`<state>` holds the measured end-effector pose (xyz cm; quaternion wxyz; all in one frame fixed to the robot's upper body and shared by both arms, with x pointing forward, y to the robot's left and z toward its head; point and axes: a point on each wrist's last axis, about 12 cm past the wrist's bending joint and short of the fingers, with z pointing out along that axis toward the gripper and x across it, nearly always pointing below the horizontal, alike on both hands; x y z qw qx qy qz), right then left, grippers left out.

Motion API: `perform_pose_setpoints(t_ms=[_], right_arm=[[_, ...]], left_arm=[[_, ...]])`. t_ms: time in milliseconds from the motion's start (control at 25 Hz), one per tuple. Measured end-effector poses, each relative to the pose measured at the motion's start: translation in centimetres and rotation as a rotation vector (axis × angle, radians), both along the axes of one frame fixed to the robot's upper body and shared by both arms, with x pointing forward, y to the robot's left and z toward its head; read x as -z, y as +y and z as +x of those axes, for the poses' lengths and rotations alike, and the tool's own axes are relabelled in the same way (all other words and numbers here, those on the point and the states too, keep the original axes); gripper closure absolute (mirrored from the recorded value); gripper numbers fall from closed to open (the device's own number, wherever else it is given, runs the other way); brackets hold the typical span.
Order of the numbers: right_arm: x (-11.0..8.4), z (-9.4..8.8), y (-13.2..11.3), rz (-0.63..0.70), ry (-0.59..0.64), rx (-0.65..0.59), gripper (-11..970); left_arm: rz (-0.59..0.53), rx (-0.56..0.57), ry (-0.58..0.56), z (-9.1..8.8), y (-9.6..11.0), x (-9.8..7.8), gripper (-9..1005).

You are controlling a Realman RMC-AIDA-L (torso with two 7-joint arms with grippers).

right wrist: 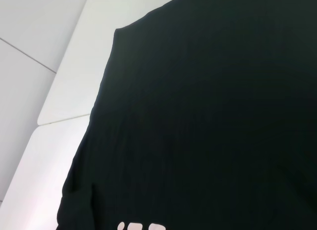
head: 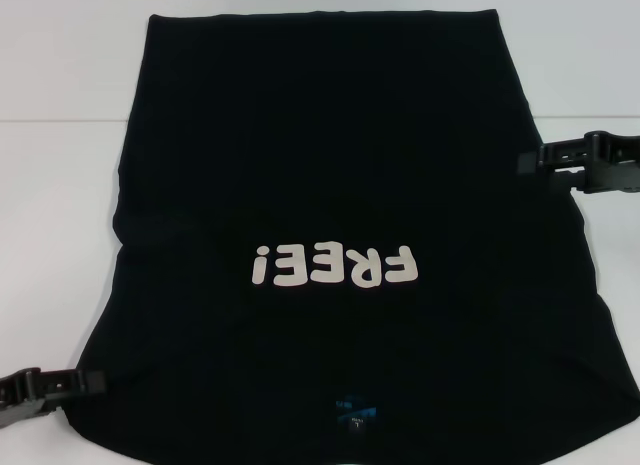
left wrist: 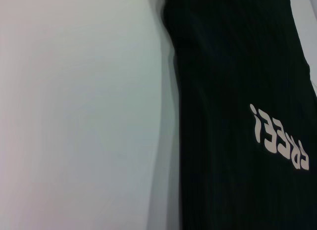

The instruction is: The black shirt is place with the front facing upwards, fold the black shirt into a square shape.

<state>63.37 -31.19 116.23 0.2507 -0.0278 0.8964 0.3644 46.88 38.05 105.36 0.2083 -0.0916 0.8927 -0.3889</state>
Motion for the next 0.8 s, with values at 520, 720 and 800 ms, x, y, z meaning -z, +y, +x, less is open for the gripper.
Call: perform_pose_setpoints(t_ms=[520, 720, 800], right_arm=[[0.4, -0.4, -0.7, -0.007, 0.000, 0.005, 212], [1.0, -1.5, -1.4, -0.015, -0.008, -0.038, 211], [1.1, -1.9, -1.7, -0.015, -0.020, -0.064, 211]], left_arm=[[-0.013, 0.009, 0.000, 0.0, 0.0, -0.3, 743], [-0.054, 0.057, -0.040, 0.2, -0.3, -1.1, 927], [-0.071, 0.067, -0.061, 0.4, -0.3, -1.5, 998]])
